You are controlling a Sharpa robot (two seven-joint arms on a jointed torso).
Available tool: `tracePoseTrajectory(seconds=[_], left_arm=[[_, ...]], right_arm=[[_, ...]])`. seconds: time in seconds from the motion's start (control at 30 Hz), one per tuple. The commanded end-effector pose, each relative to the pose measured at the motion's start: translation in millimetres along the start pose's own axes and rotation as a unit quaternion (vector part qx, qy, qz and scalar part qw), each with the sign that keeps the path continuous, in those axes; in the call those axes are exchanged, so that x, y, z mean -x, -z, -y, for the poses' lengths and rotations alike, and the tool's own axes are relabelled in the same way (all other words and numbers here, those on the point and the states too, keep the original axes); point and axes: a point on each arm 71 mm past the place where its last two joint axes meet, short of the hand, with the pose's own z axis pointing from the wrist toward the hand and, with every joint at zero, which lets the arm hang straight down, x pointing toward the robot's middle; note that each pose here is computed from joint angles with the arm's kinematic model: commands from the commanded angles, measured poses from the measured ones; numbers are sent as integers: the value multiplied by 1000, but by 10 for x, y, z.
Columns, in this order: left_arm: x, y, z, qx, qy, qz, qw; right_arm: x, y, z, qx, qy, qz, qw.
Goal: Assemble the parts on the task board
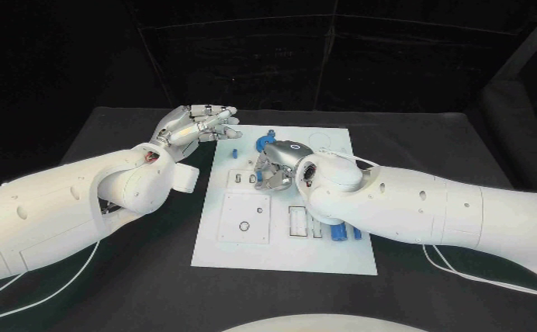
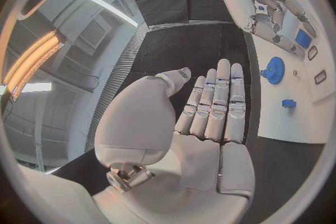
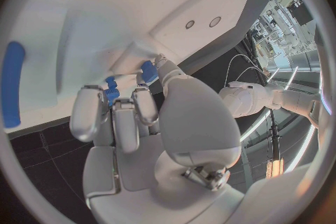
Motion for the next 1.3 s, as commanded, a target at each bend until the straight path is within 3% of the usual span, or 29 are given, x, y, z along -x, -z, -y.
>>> tracePoseTrajectory(seconds=[0.03,0.27,0.5,0.73,0.9,1.07,1.3], left_arm=[[-15,-5,16,-4,2,-7,1000],[-5,-7,16,-5,2,-7,1000],[33,-4,-5,9,-7,-4,1000],[103,4,-49,46,-67,-10,997],[179,-6,-67,82,-145,-15,986],[202,-32,-67,140,-234,-45,961],[144,-120,-42,224,-369,-67,899]], right_arm=[[-7,16,13,-5,-7,20,1000],[63,107,-63,35,-12,79,996],[180,288,-43,78,-27,119,989],[469,447,99,126,-74,153,977],[802,490,350,107,-146,150,972],[1068,551,593,85,-175,154,969],[1266,582,956,39,-187,165,968]])
